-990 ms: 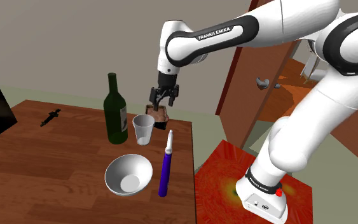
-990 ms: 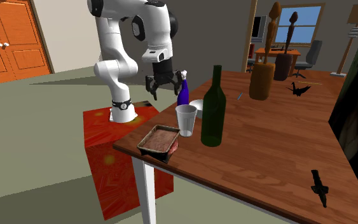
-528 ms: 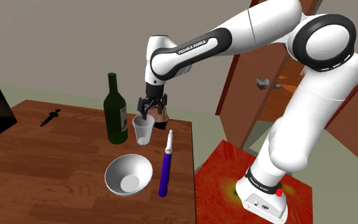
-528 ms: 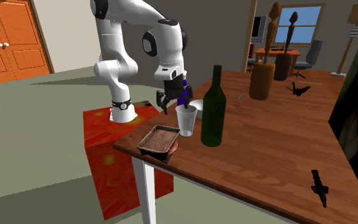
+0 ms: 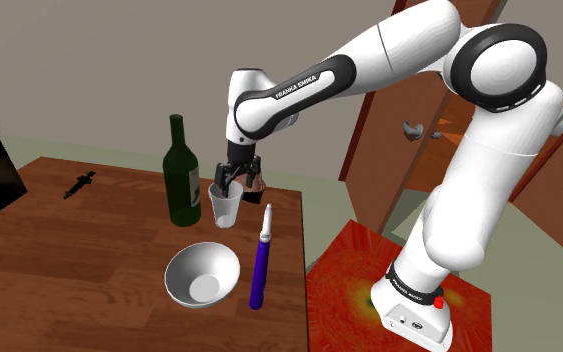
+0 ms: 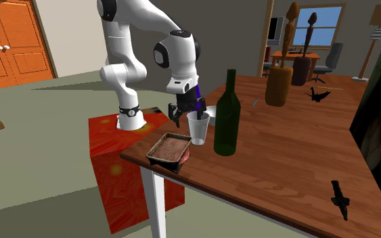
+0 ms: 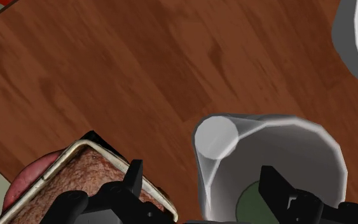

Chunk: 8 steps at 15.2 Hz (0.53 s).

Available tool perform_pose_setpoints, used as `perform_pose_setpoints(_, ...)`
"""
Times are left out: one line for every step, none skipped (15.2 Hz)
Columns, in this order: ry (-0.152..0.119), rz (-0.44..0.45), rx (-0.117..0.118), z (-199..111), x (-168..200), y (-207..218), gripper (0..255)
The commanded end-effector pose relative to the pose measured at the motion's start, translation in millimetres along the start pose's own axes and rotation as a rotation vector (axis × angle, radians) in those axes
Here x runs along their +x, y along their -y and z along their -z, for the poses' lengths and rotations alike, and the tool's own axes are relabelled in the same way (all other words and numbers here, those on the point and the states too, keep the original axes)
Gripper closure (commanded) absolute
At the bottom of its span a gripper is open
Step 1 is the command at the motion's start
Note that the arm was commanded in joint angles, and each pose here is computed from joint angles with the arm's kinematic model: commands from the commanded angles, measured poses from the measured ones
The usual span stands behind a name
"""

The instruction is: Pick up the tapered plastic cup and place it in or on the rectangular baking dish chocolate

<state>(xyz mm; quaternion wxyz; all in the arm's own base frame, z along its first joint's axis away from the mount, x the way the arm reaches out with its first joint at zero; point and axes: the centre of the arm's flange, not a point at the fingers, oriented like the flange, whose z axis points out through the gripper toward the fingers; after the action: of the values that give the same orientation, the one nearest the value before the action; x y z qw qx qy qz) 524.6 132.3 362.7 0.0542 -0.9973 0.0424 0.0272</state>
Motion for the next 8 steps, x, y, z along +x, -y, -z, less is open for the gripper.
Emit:
perform_pose_setpoints(0.0,0.0,0.0,-0.6,0.2,0.0,0)
perform_pose_setpoints(0.0,0.0,0.0,-0.6,0.2,0.0,0)
perform_pose_setpoints(0.0,0.0,0.0,-0.6,0.2,0.0,0)
perform_pose_setpoints(0.0,0.0,0.0,-0.6,0.2,0.0,0)
perform_pose_setpoints(0.0,0.0,0.0,-0.5,0.2,0.0,0)
perform_pose_setpoints(0.0,0.0,0.0,-0.5,0.2,0.0,255)
perform_pose_setpoints(0.0,0.0,0.0,-0.5,0.2,0.0,255)
perform_pose_setpoints(0.0,0.0,0.0,-0.5,0.2,0.0,255)
